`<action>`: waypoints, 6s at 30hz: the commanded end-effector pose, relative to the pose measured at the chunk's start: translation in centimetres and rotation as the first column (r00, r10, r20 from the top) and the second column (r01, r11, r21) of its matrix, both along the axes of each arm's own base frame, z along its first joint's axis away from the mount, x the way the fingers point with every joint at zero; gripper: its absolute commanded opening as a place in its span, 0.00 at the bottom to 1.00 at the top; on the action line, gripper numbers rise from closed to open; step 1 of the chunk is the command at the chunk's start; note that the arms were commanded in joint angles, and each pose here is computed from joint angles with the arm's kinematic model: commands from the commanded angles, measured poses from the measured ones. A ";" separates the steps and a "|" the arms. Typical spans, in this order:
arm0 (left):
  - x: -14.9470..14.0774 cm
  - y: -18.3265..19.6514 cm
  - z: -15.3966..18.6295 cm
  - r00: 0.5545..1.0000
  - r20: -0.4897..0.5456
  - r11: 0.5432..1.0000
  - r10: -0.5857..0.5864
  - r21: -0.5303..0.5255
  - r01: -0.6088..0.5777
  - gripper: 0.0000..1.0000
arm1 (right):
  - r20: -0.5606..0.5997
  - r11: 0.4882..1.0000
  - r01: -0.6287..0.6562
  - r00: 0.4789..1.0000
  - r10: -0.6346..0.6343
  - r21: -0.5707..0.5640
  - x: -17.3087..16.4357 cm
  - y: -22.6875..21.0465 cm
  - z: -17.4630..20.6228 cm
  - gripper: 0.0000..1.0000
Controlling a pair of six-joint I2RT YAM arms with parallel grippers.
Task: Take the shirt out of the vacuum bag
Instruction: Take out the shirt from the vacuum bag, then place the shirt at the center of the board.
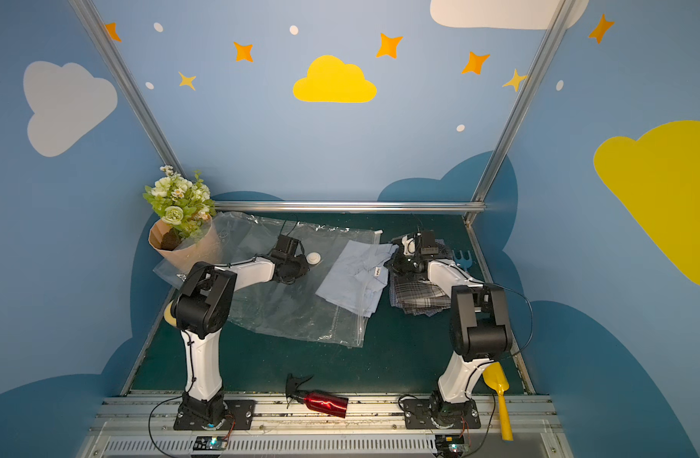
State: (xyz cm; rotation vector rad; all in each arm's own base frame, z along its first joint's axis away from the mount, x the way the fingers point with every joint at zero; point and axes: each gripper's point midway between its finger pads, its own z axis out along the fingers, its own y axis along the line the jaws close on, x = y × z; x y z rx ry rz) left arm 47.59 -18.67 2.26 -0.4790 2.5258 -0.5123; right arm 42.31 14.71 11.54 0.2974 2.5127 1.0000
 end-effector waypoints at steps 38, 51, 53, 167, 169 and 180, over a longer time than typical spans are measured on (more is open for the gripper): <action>-2.3 -16.2 14.4 0.859 0.188 0.865 -0.475 -0.080 0.496 0.61 | -0.180 0.932 0.350 0.915 -0.362 -0.095 -2.8 -18.7 -5.3 0.00; 0.2 -27.4 8.8 0.764 0.153 0.735 -0.627 -0.208 0.645 0.59 | -0.199 0.929 0.368 0.908 -0.369 -0.042 -2.5 -18.9 -6.3 0.00; 0.5 -27.6 7.6 0.766 0.132 0.737 -0.629 -0.215 0.641 0.59 | -0.201 0.929 0.370 0.908 -0.368 -0.033 -2.4 -18.8 -6.5 0.00; 1.4 -32.4 11.7 0.764 0.304 0.703 -0.570 -0.302 0.644 0.49 | 0.086 0.919 0.355 0.935 -0.345 -0.170 8.1 -24.4 4.1 0.33; 1.8 -31.4 14.0 0.755 0.336 0.716 -0.563 -0.258 0.649 0.54 | 0.113 0.914 0.362 0.931 -0.346 -0.185 7.6 -24.1 5.2 0.33; 2.9 -21.0 23.5 0.754 0.476 0.813 -0.452 -0.128 0.568 0.63 | 0.256 0.971 0.170 0.944 -0.209 0.168 9.6 -17.1 7.3 0.29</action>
